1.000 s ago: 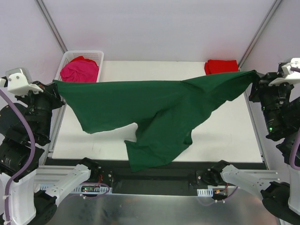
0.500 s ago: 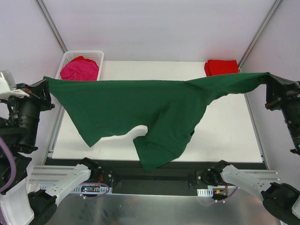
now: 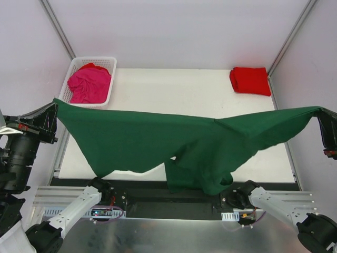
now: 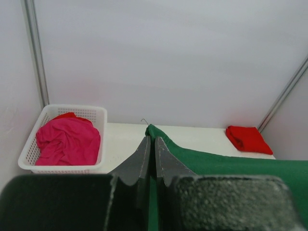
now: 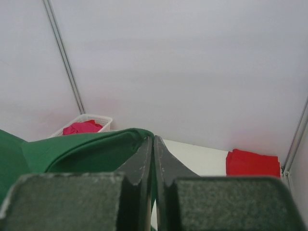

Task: Fold and stack the t-shirts
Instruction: Flatten out the tshirt

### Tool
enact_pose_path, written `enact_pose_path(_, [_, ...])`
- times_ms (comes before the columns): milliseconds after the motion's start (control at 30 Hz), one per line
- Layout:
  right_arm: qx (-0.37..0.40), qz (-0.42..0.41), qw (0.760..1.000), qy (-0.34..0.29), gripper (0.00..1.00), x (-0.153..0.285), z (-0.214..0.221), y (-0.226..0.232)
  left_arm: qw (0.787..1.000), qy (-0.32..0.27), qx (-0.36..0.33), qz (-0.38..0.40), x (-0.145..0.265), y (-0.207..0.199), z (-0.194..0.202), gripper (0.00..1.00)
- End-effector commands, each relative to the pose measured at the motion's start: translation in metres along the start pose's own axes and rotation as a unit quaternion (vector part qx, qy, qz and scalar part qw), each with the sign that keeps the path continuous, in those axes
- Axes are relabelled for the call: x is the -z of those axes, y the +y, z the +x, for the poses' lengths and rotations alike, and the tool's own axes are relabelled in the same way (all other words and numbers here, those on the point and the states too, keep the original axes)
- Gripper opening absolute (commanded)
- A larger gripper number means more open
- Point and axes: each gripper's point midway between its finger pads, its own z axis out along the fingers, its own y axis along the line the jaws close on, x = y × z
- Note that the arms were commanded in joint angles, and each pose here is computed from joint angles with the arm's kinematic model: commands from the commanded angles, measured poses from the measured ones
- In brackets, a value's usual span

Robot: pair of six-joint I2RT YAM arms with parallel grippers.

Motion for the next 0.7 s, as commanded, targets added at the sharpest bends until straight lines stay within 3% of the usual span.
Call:
enact_pose_path(0, [0.004, 0.014, 1.000, 0.011, 0.01, -0.008, 0.007, -0.002, 1.000, -0.007, 0.011, 0.012, 0.000, -0.005, -0.002, 0.00])
enact_pose_path(267, [0.008, 0.010, 1.000, -0.028, 0.01, 0.014, -0.024, -0.007, 0.998, -0.049, 0.009, 0.046, 0.018, -0.014, -0.039, 0.00])
enact_pose_path(500, [-0.014, -0.023, 0.995, -0.095, 0.01, 0.057, -0.052, -0.005, 0.983, -0.149, 0.047, 0.096, 0.088, -0.017, -0.097, 0.00])
enact_pose_path(667, [-0.030, -0.039, 0.988, -0.148, 0.01, 0.091, -0.067, -0.007, 0.974, -0.196, 0.062, 0.099, 0.128, -0.010, -0.114, 0.00])
